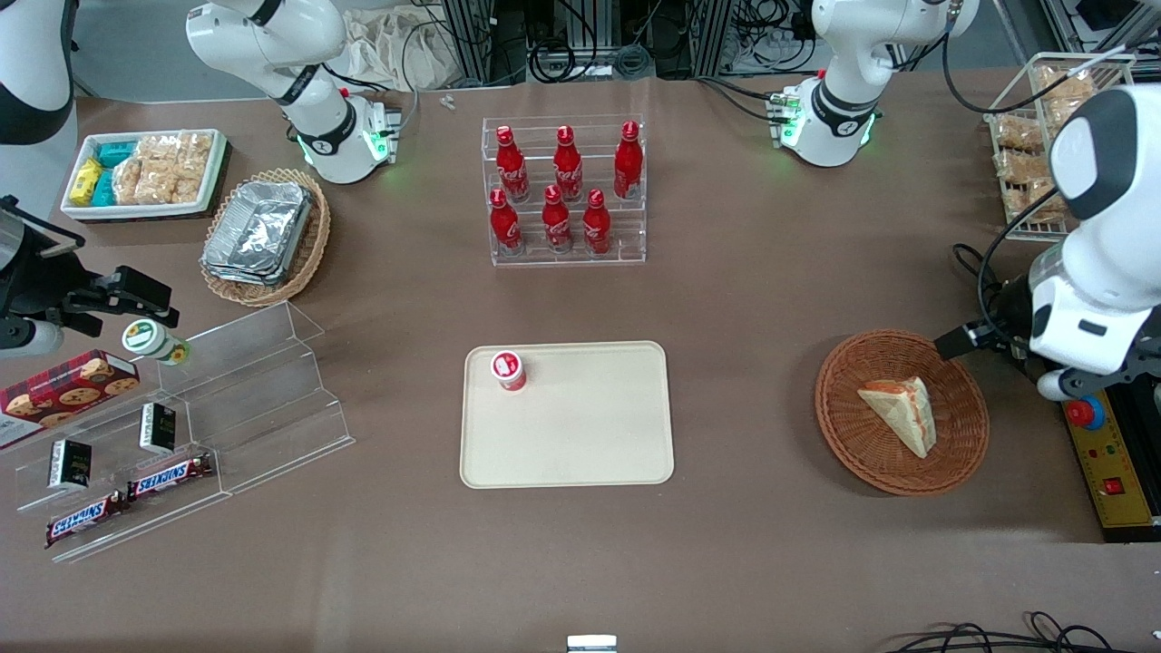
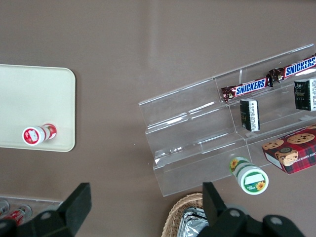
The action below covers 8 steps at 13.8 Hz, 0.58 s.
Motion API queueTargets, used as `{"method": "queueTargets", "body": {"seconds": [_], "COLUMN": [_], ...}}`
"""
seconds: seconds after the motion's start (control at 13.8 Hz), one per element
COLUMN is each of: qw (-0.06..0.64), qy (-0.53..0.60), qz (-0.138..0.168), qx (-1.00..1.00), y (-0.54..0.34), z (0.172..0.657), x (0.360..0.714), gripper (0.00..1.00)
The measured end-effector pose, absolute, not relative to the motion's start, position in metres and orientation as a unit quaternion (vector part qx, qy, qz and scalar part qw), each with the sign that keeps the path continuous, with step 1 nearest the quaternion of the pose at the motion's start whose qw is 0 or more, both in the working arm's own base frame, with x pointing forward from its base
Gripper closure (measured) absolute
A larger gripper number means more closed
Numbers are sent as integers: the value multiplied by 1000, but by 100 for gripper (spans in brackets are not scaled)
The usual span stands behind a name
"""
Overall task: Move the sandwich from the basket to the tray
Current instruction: 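Move the left gripper down over the wrapped sandwich in the wicker basket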
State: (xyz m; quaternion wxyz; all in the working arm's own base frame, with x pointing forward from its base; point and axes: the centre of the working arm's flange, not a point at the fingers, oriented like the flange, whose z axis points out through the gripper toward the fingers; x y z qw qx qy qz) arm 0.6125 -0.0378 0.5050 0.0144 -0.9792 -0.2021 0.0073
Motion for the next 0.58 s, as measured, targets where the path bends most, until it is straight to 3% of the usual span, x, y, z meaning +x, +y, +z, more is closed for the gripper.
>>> {"method": "queueTargets", "body": {"seconds": [0.58], "qw": [15], "qy": [-255], "qz": [2], "qx": [-967], "y": [-21], "z": [371], "x": [613], "gripper": [0]}}
